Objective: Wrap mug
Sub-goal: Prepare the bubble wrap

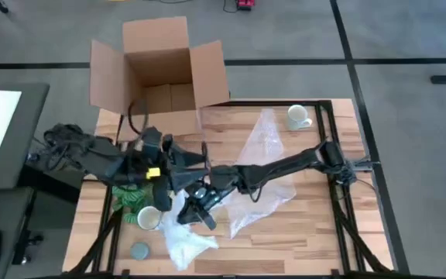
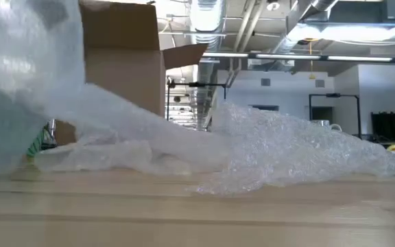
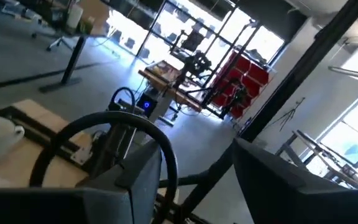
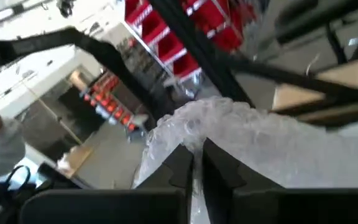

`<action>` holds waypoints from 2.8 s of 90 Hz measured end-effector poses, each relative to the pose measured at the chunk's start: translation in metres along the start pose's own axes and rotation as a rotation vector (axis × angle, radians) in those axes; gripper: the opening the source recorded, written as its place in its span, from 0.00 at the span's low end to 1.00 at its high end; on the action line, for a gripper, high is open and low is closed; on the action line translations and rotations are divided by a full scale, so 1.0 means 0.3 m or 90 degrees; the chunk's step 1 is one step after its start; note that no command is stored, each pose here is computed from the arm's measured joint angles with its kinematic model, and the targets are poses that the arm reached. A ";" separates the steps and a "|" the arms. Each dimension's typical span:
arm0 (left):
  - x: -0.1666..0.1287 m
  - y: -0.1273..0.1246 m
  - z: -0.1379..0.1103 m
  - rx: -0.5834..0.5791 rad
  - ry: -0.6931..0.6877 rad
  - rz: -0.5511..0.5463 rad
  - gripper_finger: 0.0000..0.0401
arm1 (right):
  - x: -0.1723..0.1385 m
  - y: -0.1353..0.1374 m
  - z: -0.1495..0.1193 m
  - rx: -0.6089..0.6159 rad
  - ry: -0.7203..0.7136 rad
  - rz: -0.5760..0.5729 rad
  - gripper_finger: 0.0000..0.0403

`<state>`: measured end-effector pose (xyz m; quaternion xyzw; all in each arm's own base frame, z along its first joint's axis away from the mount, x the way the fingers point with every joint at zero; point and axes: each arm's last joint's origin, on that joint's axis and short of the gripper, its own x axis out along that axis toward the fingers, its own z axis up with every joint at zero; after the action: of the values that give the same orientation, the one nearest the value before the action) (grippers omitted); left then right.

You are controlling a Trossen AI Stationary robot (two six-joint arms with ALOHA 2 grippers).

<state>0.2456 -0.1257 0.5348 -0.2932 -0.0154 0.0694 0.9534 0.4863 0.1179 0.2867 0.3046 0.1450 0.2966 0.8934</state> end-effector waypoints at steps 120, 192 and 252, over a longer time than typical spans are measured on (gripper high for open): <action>0.490 0.331 -0.581 -0.145 0.469 0.421 0.44 | -0.804 -0.074 -0.531 0.135 0.444 -0.444 0.27; 0.426 0.436 -1.012 0.012 0.875 0.664 0.33 | -0.889 -0.046 -0.730 0.247 0.533 -0.475 0.27; 0.234 0.200 -0.591 -0.144 0.381 0.515 0.33 | -0.954 0.163 -0.462 0.041 0.304 -0.416 0.27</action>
<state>0.3201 -0.1654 0.3537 -0.3837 0.3655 0.3436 0.7753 0.1800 0.0358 0.2329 0.1930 0.4466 0.0550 0.8719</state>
